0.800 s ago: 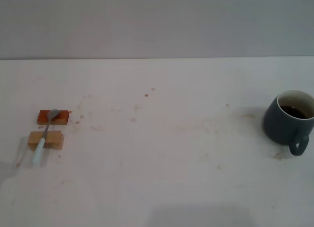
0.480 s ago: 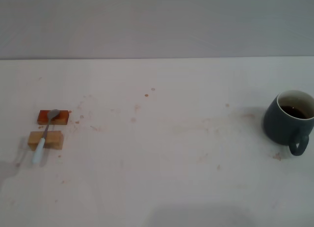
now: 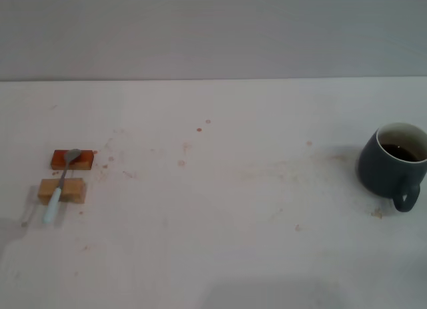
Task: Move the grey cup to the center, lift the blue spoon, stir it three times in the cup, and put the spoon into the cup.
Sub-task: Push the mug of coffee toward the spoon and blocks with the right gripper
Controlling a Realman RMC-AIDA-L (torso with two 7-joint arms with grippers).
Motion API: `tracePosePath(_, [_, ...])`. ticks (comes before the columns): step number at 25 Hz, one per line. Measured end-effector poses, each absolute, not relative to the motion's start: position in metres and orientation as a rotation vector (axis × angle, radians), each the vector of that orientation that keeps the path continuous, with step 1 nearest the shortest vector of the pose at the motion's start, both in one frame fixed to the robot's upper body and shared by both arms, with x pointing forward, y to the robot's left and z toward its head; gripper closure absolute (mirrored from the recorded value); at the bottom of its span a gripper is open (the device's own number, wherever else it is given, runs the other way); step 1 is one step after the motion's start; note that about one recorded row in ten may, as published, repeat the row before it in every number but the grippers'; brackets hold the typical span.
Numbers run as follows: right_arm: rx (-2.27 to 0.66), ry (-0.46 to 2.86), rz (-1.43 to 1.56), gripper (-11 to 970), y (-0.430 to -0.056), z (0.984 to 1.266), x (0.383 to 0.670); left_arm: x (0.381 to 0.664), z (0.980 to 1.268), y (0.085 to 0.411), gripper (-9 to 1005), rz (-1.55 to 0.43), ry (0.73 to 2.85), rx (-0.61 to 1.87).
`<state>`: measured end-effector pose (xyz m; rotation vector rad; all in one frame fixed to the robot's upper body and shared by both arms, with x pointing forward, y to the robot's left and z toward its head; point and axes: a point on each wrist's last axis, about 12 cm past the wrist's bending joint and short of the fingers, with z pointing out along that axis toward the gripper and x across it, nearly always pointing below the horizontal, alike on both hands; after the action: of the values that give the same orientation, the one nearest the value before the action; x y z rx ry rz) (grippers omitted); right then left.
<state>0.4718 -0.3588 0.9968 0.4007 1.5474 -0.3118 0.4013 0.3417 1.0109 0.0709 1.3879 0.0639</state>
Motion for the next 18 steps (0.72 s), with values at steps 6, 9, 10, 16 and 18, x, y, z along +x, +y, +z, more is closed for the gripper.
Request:
tracePosePath(6, [0.377, 1.645, -0.248, 960, -0.347, 0.994, 0.501, 0.403, 1.012, 0.341, 171, 0.061, 1.38, 0.072])
tracePosePath(9, [0.367, 1.657, -0.233, 960, -0.343, 0.995, 0.507, 0.404, 1.013, 0.341, 171, 0.06, 1.378, 0.073])
tracePosePath(10, [0.361, 1.662, -0.224, 960, -0.341, 0.995, 0.51, 0.405, 1.013, 0.341, 172, 0.059, 1.378, 0.074])
tracePosePath(16, [0.34, 1.708, -0.189, 960, -0.332, 0.997, 0.527, 0.407, 1.014, 0.341, 173, 0.058, 1.375, 0.076])
tracePosePath(18, [0.327, 1.718, -0.182, 960, -0.33, 0.997, 0.53, 0.409, 1.014, 0.341, 174, 0.058, 1.372, 0.078])
